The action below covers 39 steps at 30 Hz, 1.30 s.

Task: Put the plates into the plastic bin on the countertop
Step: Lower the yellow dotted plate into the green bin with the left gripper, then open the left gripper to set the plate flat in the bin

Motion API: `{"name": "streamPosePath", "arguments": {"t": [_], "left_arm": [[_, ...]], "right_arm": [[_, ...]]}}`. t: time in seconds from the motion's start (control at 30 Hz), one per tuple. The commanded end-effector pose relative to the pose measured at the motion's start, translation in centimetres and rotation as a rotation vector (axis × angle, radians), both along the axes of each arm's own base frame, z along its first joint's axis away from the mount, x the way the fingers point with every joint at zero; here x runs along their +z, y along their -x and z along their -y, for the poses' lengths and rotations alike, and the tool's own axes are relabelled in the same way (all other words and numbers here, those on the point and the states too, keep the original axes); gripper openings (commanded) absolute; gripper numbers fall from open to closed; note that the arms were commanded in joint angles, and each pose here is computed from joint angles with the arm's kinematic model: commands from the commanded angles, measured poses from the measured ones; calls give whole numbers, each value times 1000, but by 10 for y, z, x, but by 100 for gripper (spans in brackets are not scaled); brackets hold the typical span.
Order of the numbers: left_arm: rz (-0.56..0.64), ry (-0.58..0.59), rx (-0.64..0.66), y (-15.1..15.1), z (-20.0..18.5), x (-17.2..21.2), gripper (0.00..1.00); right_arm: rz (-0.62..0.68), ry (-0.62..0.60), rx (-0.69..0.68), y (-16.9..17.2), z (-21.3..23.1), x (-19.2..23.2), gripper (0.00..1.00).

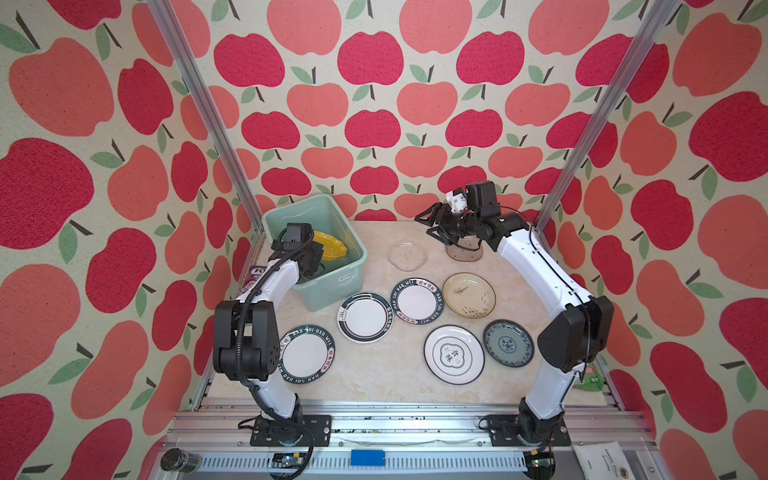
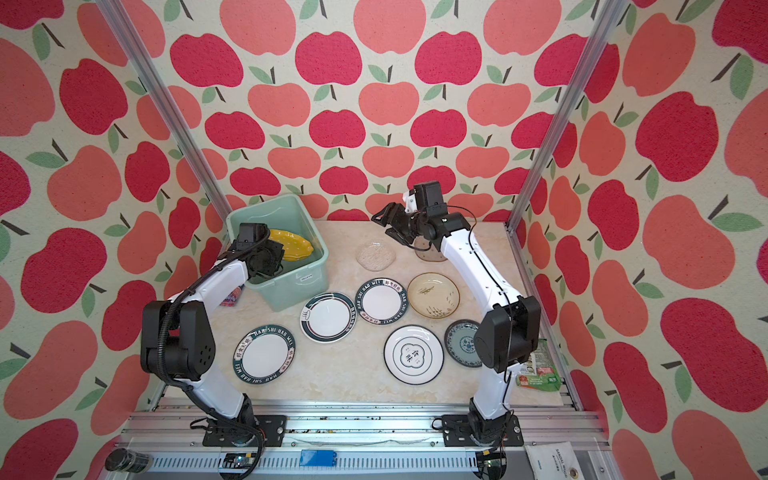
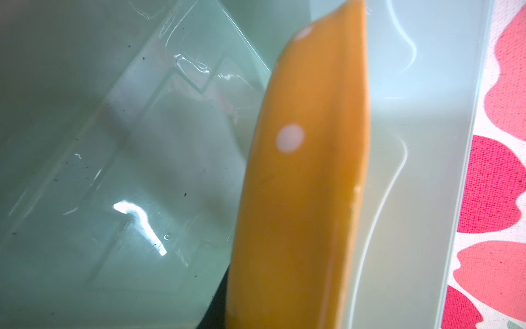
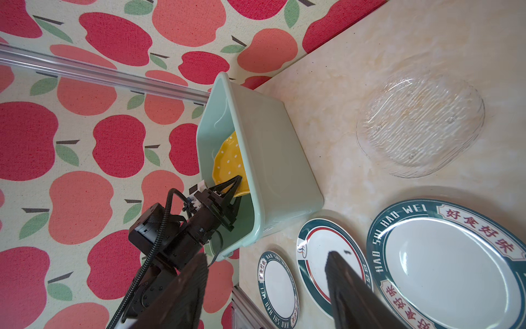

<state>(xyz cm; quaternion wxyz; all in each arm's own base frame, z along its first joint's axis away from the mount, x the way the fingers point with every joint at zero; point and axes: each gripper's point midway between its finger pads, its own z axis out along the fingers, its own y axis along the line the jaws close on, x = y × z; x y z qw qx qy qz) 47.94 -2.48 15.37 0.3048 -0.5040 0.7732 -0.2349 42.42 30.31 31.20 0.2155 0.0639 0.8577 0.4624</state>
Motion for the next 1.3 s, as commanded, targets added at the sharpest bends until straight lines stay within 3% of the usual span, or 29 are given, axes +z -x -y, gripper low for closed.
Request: {"name": "streamPosePath", "arguments": {"t": [0.0,0.8,1.27], "left_arm": [[159,-9,-42,-20,3,57,0],[79,25,271,-29,-5,-3,0],[-35,32,340,-34,-1,-36,0]], "right_arm": [[7,-11,-11,-1,4,4,68],[-5,-7,-22,4,7,0,68],[-13,-15,-31,5,11,-3,69]]}}
